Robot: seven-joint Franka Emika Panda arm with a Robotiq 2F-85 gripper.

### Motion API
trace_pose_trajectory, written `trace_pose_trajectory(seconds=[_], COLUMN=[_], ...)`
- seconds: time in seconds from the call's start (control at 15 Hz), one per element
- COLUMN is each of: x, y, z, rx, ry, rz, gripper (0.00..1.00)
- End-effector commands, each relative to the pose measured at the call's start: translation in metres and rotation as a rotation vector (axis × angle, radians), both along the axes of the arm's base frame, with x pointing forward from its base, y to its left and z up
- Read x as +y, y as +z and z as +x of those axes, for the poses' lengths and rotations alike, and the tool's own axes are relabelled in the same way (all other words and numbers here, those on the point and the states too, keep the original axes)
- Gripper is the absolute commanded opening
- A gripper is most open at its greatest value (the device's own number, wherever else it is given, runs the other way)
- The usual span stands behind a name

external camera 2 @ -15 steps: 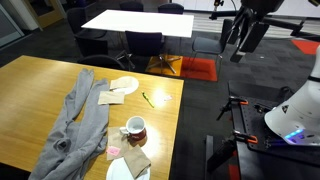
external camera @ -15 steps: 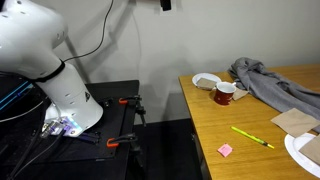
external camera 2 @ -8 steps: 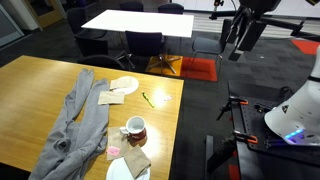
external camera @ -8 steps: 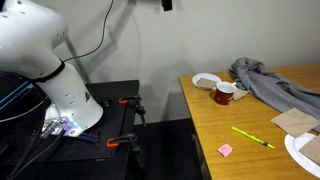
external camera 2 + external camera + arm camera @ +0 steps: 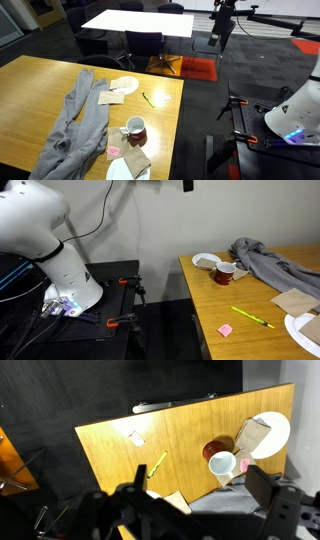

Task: Pick the pen and put it in the cup

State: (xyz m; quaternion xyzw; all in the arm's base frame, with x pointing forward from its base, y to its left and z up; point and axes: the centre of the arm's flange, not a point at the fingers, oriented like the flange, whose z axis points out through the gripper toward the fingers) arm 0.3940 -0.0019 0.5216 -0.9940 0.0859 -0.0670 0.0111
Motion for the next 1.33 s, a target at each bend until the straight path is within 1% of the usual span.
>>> trace_pose_trajectory(seconds=[0.0, 0.33, 0.6, 0.87, 1.27], x=[-0.025, -0.057, -0.077, -0.095, -0.108], y=[0.002, -0.004, -0.019, -0.045, -0.102], z=[0.045, 0.093, 0.128, 0.157, 0.191], rx=[-0.002, 0.011, 0.022, 0.037, 0.025], ry=[-0.101, -0.248, -0.368, -0.483, -0.621], rz=[0.04, 0.055, 0.068, 0.069, 0.051], gripper=[1.0, 1.0, 1.0, 1.0, 1.0])
